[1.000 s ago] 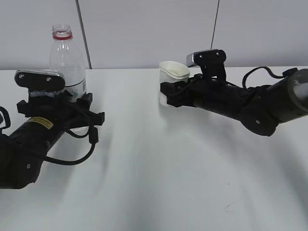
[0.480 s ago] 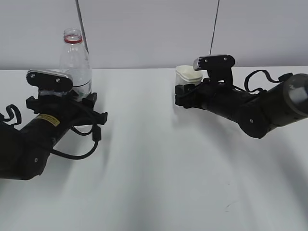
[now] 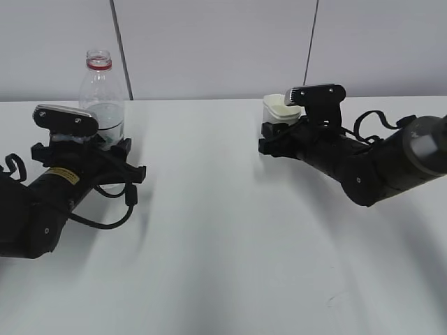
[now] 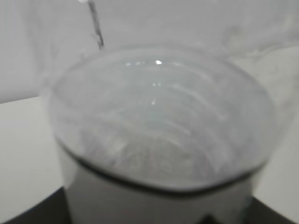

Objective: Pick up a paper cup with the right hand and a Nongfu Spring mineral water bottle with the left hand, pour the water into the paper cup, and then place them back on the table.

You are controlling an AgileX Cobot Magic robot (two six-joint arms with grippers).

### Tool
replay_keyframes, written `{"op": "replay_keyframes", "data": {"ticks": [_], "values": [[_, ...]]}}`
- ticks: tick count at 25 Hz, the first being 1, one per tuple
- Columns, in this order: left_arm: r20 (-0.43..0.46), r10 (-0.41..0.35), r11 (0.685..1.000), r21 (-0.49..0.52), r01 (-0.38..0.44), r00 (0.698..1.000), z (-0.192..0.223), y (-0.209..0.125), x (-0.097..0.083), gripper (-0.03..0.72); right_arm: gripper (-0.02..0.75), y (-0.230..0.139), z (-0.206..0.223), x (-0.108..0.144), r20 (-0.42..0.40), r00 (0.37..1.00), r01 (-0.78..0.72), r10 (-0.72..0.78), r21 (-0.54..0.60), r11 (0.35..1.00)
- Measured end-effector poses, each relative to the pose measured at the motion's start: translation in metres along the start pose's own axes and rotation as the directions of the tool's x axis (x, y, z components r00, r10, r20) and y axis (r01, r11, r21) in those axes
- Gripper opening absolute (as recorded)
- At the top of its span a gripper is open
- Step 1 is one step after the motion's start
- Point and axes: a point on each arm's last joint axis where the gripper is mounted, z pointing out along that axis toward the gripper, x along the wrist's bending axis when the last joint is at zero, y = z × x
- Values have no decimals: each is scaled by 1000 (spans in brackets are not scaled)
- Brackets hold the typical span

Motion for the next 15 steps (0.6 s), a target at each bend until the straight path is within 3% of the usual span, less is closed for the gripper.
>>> {"op": "replay_keyframes", "data": {"ticks": [15], "values": [[11, 16, 1000, 2, -16, 1000, 3, -11, -1, 366, 425, -35, 12, -7, 43, 998, -39, 40, -41, 998]]}}
